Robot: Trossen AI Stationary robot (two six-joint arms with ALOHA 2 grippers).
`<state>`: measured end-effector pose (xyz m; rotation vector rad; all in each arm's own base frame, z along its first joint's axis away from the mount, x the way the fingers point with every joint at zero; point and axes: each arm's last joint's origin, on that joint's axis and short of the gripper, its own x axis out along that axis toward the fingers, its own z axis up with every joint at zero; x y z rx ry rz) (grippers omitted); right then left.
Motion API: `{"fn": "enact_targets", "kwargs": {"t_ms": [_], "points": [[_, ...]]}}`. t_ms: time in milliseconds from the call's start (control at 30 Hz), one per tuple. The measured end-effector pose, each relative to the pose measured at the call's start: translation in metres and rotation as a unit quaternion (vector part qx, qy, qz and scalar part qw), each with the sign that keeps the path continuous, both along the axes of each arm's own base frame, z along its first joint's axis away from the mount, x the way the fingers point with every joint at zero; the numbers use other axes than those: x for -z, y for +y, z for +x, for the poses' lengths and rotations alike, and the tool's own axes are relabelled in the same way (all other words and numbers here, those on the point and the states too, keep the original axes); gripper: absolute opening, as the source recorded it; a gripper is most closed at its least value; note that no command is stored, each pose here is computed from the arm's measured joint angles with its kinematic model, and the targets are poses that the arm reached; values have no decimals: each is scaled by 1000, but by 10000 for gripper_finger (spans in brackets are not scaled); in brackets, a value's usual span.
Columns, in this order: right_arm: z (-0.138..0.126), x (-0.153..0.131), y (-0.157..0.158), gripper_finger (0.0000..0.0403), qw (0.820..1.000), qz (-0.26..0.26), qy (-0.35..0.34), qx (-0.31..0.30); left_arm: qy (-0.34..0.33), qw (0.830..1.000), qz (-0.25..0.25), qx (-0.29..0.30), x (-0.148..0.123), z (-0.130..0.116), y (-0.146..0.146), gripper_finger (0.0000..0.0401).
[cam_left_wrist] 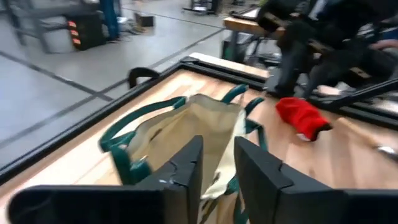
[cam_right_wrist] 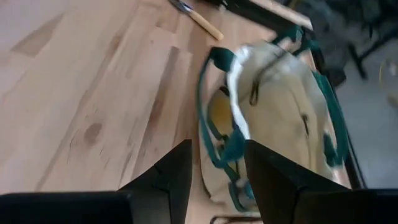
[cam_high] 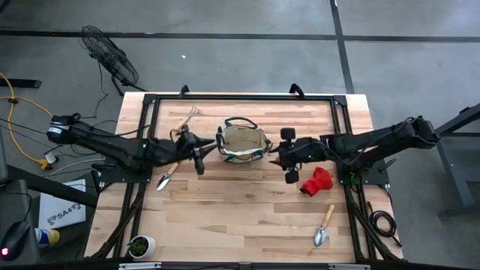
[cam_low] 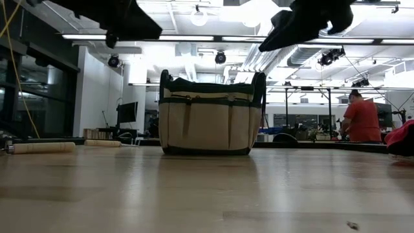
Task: Pick & Place Garden tools in Gardening bag
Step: Adjust the gardening bag on the table
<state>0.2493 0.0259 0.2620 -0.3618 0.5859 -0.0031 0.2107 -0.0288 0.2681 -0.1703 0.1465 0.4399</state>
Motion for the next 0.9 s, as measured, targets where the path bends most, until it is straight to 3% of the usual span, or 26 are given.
{"fn": "enact_targets", "kwargs": {"t_ms": [133, 300, 600, 733, 900], "points": [[-1, 13, 7, 138, 998, -49, -20, -44, 20, 999, 12, -40, 6, -6, -13, 52], [-2, 20, 12, 138, 993, -106, -46, -33, 30, 998, 17, -50, 10, -11, -24, 20], [-1, 19, 12, 138, 992, -111, -63, -20, 45, 992, 43, -110, 12, -14, -19, 8], [-1, 17, 16, 148, 991, -109, -74, -35, 57, 992, 28, -110, 15, -12, -11, 23], [5, 31, 23, 188, 989, -130, -39, -63, 70, 991, 11, -117, 19, -11, 0, 88]]}}
